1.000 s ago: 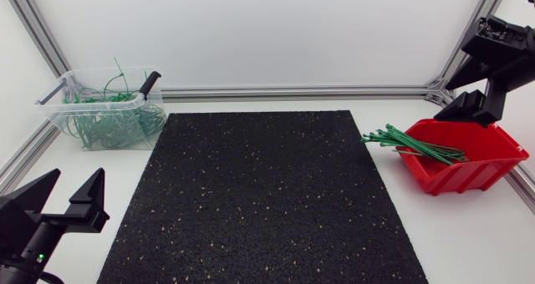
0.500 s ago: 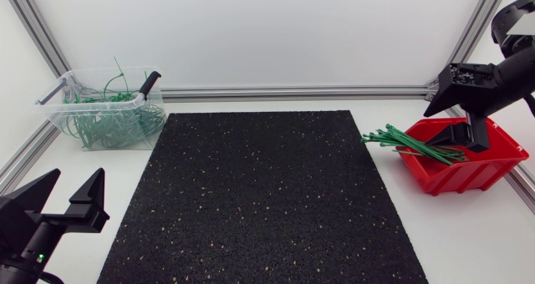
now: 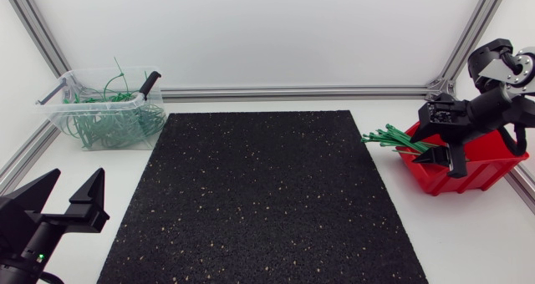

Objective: Take a green cable tie from the red box, thread the tail through the head to close it, then place it in the transparent bin on the left.

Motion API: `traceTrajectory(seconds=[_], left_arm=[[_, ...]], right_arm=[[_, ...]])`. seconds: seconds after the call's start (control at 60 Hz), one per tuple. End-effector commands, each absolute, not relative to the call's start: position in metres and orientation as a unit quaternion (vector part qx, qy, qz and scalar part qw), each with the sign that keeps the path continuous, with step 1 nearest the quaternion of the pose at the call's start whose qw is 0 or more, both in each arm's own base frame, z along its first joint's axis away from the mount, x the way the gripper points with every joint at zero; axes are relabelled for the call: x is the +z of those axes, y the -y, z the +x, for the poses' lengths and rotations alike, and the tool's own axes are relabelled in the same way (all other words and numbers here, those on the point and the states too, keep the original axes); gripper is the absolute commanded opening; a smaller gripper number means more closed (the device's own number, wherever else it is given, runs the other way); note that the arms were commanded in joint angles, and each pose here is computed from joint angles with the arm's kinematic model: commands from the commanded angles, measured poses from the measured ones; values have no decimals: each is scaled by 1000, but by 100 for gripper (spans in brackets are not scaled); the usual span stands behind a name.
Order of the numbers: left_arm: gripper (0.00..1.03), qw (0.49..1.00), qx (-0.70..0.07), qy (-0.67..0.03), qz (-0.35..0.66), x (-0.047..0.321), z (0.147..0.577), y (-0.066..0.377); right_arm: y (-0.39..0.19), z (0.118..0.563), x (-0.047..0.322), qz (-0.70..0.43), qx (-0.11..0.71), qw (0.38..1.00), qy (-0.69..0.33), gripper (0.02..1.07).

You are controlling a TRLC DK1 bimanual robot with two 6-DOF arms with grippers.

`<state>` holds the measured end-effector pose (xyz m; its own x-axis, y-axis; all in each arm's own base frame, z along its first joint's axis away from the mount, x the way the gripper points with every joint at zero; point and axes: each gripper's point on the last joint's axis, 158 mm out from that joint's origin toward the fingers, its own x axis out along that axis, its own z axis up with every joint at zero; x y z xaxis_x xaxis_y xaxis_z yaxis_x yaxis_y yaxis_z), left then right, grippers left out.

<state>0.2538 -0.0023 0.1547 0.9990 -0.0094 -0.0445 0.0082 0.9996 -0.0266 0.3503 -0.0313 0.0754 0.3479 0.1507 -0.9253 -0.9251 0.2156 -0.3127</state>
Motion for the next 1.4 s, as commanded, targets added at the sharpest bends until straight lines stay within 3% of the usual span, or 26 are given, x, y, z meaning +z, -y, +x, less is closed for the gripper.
traceTrajectory(seconds=[0.0, 0.15, 0.2, 0.45, 0.517, 0.767, 0.983, 1.3, 1.383], left_arm=[[99, 998, -4, -52, -19, 131, 254, 3], [99, 998, -4, -52, -19, 131, 254, 3], [99, 998, -4, -52, -20, 131, 254, 2], [99, 998, -4, -52, -19, 131, 254, 2], [99, 998, -4, -52, -19, 131, 254, 2], [99, 998, -3, -52, -20, 130, 254, 2], [99, 998, -3, -52, -20, 130, 254, 2], [99, 998, -5, -52, -19, 131, 254, 3], [99, 998, -4, -52, -19, 130, 254, 3]], right_arm=[[27, 345, 57, -480, 422, 650, -410, 62], [26, 355, 49, -496, 412, 649, -404, 61], [23, 355, 46, -497, 416, 645, -405, 52], [18, 363, 37, -500, 413, 643, -407, 46], [18, 363, 37, -500, 413, 644, -407, 37], [20, 366, 35, -503, 404, 646, -408, 30], [22, 369, 34, -495, 402, 646, -419, 14], [23, 372, 49, -502, 389, 657, -407, 13], [20, 373, 62, -505, 385, 664, -394, 8]])
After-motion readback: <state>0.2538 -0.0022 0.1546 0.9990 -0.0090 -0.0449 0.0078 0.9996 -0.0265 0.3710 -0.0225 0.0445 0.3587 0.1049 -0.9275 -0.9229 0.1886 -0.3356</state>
